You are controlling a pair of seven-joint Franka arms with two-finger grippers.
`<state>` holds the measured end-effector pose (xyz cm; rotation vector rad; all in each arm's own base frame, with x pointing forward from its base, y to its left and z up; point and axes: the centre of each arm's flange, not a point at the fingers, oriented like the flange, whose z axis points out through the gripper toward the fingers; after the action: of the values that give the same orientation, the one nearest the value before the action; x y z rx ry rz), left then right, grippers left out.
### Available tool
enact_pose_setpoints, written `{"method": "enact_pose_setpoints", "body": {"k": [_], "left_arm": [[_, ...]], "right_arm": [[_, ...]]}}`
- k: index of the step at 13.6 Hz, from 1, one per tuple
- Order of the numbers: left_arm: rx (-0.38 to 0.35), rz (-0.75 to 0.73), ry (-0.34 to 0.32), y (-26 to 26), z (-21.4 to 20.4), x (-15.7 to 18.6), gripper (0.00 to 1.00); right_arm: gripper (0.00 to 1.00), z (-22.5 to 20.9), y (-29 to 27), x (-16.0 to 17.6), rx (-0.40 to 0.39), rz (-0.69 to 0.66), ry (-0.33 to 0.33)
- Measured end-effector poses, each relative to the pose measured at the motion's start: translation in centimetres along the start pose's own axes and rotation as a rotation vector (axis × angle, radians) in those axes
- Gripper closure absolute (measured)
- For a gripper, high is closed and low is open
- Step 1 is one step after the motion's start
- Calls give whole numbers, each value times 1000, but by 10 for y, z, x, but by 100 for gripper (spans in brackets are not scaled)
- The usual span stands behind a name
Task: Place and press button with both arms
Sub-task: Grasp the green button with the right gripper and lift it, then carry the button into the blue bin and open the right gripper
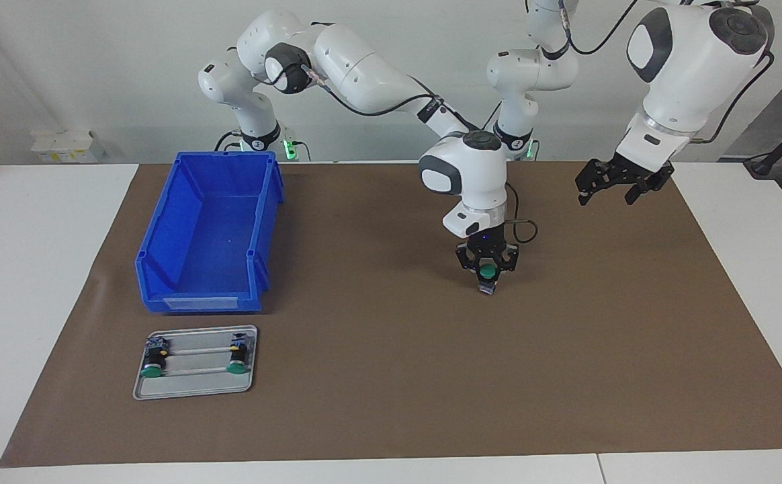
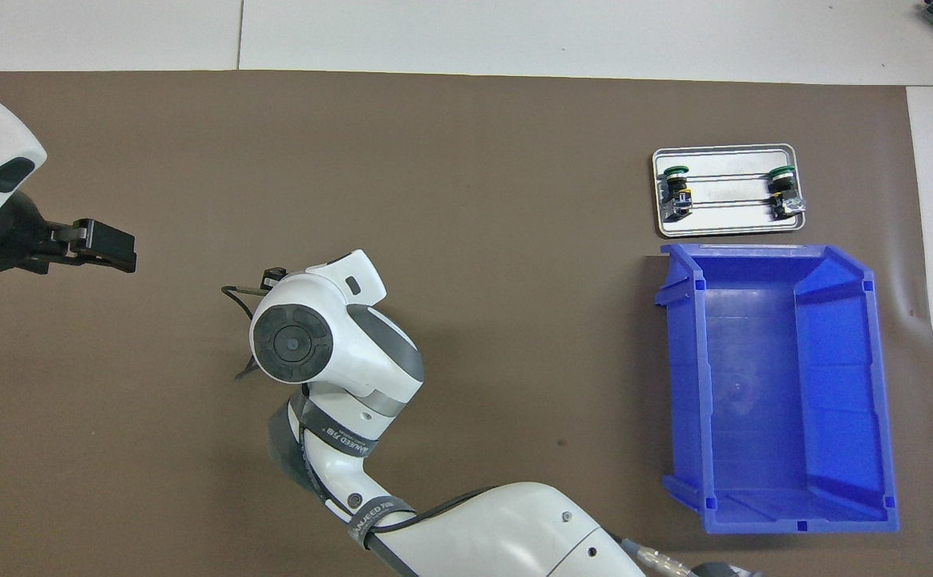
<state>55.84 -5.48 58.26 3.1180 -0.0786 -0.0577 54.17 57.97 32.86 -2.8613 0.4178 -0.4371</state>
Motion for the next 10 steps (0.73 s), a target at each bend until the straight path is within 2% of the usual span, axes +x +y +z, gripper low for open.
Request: {"method": "enact_pose_setpoints", "body": {"k": [2,4,7,10], "left_arm": [[0,0,0,0,0,0,0],[0,0,0,0,0,0,0],[0,0,-1,0,0,0,0],[0,-1,-1,0,0,0,0]], "right_arm": [[63,-6,1,9,3,8,12],[63,-32,2,31,21,29,41],[63,-104,36,103,-27,37,57],[63,-176,124,177,-99,-28,38]]}}
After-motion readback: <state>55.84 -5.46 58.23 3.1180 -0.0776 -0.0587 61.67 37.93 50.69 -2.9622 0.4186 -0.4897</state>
